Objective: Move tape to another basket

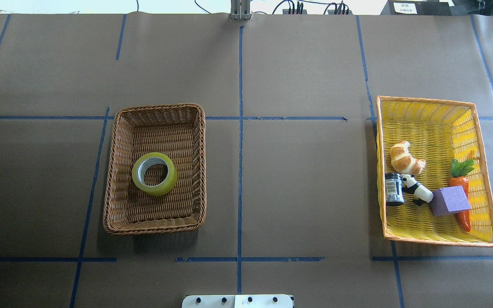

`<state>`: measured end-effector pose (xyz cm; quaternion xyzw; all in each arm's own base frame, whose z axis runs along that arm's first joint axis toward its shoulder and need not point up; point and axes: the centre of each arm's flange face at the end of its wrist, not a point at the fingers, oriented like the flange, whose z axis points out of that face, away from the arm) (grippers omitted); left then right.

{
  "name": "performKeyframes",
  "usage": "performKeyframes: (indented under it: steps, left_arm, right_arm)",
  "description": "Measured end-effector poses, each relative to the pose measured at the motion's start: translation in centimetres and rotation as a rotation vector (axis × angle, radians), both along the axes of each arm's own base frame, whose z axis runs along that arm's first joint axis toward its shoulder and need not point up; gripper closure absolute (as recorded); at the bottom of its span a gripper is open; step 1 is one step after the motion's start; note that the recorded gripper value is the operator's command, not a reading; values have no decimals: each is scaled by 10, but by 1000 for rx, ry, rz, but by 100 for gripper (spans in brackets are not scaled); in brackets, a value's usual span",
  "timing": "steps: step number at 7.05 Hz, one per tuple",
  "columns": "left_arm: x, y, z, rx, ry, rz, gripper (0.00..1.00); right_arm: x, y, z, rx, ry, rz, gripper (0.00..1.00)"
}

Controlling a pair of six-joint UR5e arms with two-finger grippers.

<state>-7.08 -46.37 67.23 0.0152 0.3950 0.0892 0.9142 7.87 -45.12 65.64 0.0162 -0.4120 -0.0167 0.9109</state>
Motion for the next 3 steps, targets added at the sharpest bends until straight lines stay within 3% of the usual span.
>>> performKeyframes:
  steps: [3]
  left_arm:
    - [0,0,0,-1,0,-1,0]
  right_arm:
    - [2,0,-2,3,0,5,0]
